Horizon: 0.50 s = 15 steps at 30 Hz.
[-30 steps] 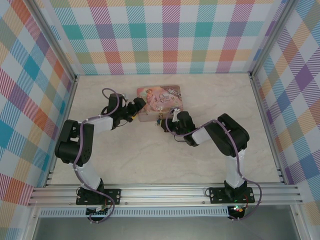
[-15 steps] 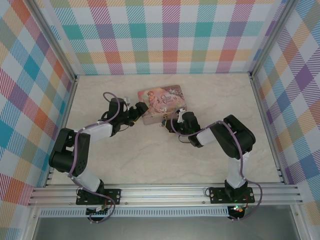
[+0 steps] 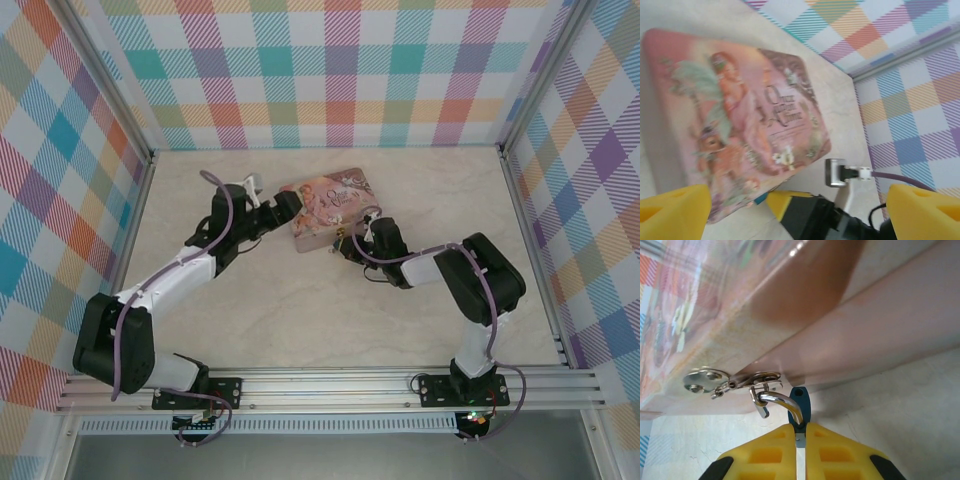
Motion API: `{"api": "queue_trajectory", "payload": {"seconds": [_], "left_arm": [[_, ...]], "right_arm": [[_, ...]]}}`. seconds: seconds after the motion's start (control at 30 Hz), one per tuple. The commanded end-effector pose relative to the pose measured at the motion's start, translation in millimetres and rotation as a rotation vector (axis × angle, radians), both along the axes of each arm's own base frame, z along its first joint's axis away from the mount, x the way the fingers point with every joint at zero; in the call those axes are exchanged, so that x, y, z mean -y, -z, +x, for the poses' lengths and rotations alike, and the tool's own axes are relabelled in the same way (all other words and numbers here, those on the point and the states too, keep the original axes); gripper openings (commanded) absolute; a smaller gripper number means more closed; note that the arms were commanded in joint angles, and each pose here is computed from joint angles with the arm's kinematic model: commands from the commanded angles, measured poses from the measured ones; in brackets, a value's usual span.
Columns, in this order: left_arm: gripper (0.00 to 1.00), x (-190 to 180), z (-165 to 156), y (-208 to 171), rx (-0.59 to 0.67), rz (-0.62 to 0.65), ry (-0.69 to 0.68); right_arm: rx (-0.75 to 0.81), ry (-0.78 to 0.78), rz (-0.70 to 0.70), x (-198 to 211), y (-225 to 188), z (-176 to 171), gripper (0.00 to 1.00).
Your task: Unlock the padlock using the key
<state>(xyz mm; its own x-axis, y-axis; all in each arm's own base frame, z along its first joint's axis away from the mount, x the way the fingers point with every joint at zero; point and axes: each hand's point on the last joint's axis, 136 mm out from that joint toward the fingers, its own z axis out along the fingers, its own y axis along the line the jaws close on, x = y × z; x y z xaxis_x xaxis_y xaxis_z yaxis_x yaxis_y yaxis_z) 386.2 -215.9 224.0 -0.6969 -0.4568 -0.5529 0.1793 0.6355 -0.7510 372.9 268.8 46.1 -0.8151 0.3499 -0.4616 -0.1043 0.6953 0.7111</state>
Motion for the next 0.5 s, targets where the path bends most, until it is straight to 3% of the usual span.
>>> {"api": "queue_trajectory", "payload": {"seconds": [0.0, 0.23, 0.47], "left_arm": [[0.9, 24.4, 10.6, -5.9, 0.035, 0.054, 0.062], [0.9, 67.1, 40.0, 13.0, 0.014, 0.092, 0.142], [0.87, 83.0, 45.9, 63.7, -0.075, 0.137, 0.175]], "right_arm": [[-0.111, 0.067, -0.05, 16.1, 15.1, -5.3, 0.1], [-0.097, 0.068, -0.013, 13.9, 6.2, -1.9, 0.1], [-0.118, 0.11, 0.035, 18.3, 2.3, 2.5, 0.1]]}}
